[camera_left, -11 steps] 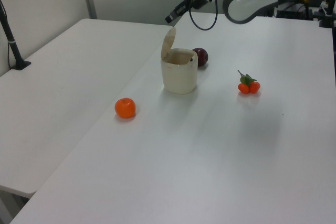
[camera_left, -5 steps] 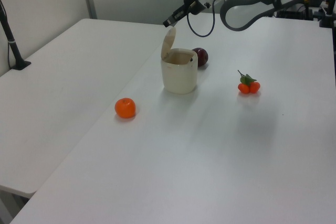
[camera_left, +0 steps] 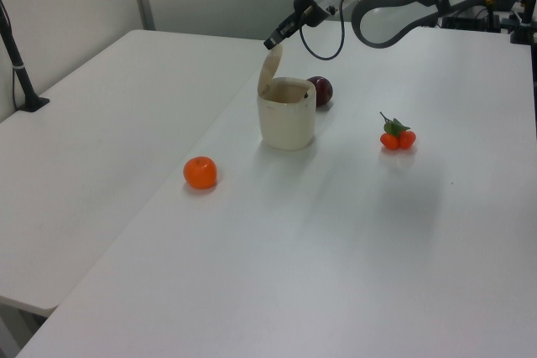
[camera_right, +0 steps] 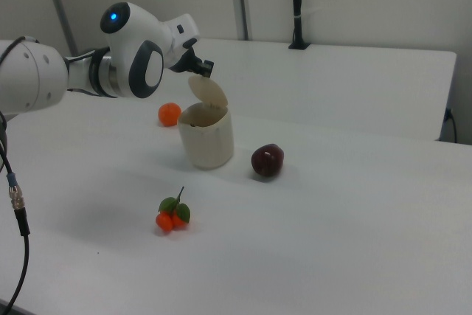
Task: Close garbage bin
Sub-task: 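Move the gripper down toward the raised lid of the cream bin, then push the open lid down onto the bin rim with the gripper, then hold the gripper pressed on the closed lid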
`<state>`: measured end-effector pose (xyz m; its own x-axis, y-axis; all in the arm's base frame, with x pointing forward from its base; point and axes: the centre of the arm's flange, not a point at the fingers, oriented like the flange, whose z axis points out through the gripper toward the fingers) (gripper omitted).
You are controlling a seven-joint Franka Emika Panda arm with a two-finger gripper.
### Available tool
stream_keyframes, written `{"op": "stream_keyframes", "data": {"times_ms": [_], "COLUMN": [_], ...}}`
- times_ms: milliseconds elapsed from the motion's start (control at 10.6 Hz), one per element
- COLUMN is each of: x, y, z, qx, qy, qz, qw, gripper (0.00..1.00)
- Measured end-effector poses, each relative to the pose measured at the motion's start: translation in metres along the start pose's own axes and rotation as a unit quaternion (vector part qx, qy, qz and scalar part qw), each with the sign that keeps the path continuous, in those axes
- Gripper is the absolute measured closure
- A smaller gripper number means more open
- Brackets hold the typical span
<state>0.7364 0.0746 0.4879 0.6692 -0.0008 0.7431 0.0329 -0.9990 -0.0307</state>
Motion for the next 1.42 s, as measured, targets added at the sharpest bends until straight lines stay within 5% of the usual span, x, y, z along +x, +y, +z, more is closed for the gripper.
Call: {"op": "stream_keyframes", "data": {"times_ms": [661, 1416], "x": [-0.013, -0.039], "y": [-0.002, -0.004], "z": [-0.004, 0.013], "qx": [-0.019, -0.025], "qy": [-0.142, -0.200], "qz": [-0.003, -0.006], "qw": [0.9896, 0.9795], "gripper": [0.99, 0.99]}}
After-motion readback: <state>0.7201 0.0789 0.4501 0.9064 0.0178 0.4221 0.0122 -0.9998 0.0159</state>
